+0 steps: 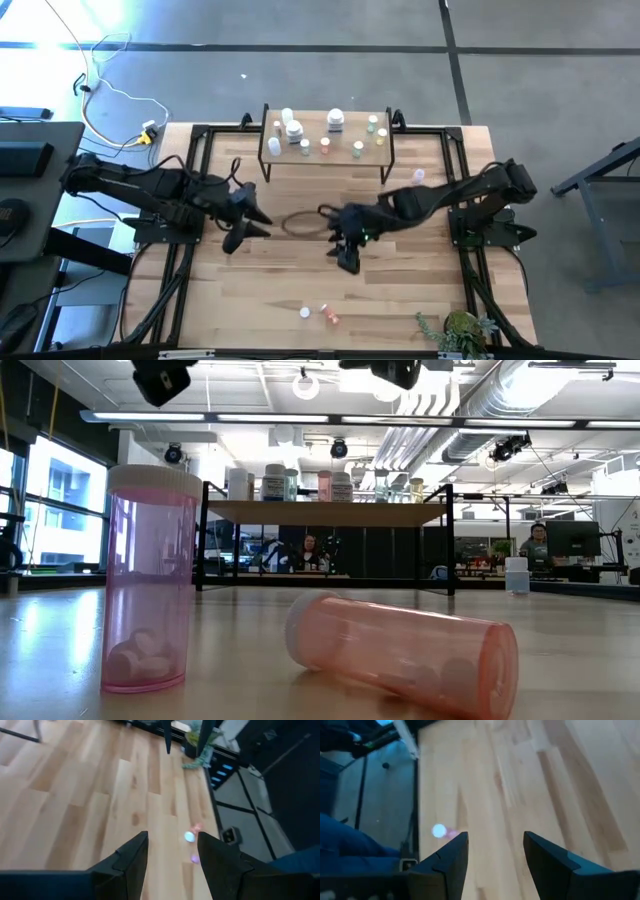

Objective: Pick and place medicine bottles onto shelf by color
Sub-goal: Put the purple pill bottle on the shelf

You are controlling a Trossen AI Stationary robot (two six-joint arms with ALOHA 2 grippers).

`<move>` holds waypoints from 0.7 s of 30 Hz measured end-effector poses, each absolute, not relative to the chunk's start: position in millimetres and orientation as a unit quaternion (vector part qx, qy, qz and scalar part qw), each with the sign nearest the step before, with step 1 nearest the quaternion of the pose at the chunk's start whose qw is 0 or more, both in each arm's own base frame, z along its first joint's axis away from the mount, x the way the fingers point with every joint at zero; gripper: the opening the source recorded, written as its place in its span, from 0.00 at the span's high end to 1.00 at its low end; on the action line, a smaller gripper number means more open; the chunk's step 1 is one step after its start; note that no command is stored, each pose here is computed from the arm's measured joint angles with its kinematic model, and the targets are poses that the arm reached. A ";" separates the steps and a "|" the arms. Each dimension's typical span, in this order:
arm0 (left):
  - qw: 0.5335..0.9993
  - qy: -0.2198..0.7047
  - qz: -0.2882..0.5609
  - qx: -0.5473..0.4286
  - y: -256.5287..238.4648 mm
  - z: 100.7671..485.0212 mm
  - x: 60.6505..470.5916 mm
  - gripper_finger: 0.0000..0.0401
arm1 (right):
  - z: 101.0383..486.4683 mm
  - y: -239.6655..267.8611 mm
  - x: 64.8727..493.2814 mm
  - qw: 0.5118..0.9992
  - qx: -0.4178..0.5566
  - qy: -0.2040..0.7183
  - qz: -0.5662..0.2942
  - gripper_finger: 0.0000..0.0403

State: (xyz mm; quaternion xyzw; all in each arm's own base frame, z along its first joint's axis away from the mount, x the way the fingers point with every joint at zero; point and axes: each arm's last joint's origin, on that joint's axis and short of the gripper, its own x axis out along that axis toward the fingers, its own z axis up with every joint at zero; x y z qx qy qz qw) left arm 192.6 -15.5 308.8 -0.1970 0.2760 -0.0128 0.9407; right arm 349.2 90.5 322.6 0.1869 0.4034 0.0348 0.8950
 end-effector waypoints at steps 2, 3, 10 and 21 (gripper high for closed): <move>0.940 0.278 -0.024 -0.196 -20.2 308.9 192.2 0.60 | 319.8 103.6 351.0 0.899 0.182 0.395 0.039 0.55; 0.940 0.279 -0.028 -0.195 -22.2 308.8 192.1 0.60 | 319.3 109.9 353.0 0.903 0.185 0.386 0.042 0.54; 0.935 0.288 -0.046 -0.200 -31.2 308.2 190.5 0.60 | 298.6 145.7 367.0 0.911 0.167 0.369 0.074 0.47; 0.934 0.297 -0.039 -0.196 -37.3 306.3 188.3 0.60 | 257.9 181.3 389.7 0.927 0.069 0.343 0.137 0.46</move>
